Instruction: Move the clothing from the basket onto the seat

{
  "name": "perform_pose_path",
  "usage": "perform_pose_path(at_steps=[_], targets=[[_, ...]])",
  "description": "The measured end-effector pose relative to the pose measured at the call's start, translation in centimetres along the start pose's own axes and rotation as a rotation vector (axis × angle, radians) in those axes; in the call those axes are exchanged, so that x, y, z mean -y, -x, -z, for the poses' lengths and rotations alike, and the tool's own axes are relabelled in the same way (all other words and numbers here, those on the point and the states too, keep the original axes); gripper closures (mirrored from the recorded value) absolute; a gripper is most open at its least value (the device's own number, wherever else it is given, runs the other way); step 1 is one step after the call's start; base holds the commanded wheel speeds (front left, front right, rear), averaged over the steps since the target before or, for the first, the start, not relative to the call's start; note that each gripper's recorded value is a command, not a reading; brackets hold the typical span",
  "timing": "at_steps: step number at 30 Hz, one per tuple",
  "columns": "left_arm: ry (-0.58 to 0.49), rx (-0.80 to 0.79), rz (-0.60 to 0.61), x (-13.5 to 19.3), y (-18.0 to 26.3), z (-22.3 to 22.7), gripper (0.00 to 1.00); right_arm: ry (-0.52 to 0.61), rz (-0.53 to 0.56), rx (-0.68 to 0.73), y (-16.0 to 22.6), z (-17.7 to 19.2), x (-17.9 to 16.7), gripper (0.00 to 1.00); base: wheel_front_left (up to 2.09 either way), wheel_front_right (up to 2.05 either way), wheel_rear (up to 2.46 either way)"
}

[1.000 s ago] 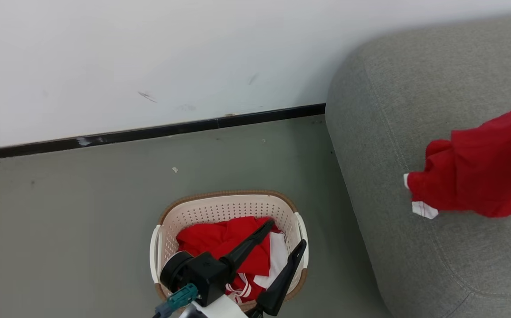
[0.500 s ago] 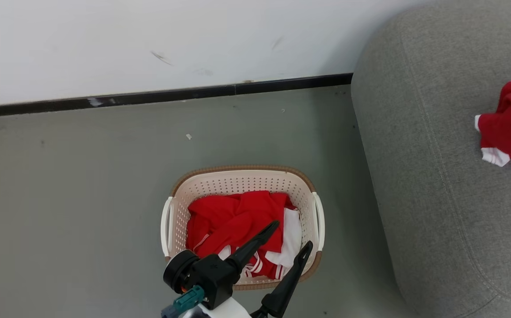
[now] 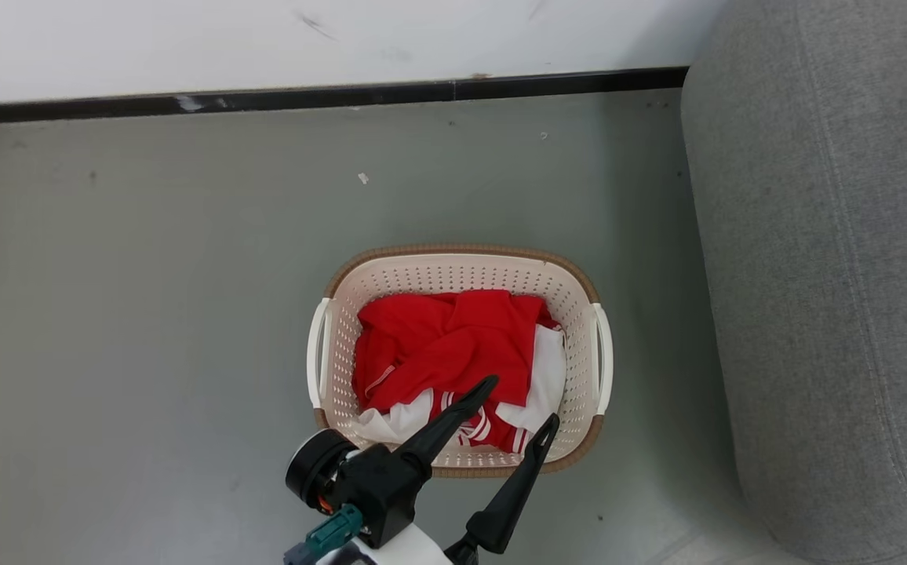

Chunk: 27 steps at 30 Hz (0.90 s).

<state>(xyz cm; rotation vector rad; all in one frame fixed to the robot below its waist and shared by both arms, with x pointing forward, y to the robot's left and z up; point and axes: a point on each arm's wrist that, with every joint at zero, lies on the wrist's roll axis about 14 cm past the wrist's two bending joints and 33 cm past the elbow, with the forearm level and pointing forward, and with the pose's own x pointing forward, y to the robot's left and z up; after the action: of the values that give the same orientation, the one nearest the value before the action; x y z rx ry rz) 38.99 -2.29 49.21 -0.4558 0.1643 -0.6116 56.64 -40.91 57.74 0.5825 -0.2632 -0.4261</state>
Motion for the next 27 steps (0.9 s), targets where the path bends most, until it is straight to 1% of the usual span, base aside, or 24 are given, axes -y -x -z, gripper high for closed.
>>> perform_pose_path(at_steps=[5, 10, 17, 19, 21, 27], targets=[[0.003, -0.005, -0.029, -1.2, -0.2, 0.3, 0.00, -0.067, 0.008, 0.038, -2.1, -0.2, -0.6, 1.00, 0.00, 0.00, 0.00], [0.007, -0.019, -0.052, -2.3, -0.2, 0.8, 0.00, -0.115, 0.029, 0.081, -3.9, -0.9, -0.4, 1.00, 0.00, 0.00, 0.00], [0.006, -0.021, -0.068, -3.4, -0.7, 1.1, 0.00, -0.154, -0.011, 0.124, -6.2, -0.8, -2.7, 1.00, 0.00, 0.00, 0.00], [0.009, -0.024, -0.074, -3.7, -0.7, 1.2, 0.00, -0.146, -0.002, 0.107, -6.5, 0.3, -2.5, 1.00, 0.00, 0.00, 0.00], [0.012, -0.023, -0.080, -4.1, -0.9, 1.3, 0.00, -0.147, 0.029, 0.071, -6.5, 2.3, -1.4, 1.00, 0.00, 0.00, 0.00], [0.027, -0.034, -0.104, -5.2, -1.1, 2.0, 0.00, -0.090, 0.158, -0.049, -5.0, 8.6, 3.7, 1.00, 0.00, 0.00, 0.00]])
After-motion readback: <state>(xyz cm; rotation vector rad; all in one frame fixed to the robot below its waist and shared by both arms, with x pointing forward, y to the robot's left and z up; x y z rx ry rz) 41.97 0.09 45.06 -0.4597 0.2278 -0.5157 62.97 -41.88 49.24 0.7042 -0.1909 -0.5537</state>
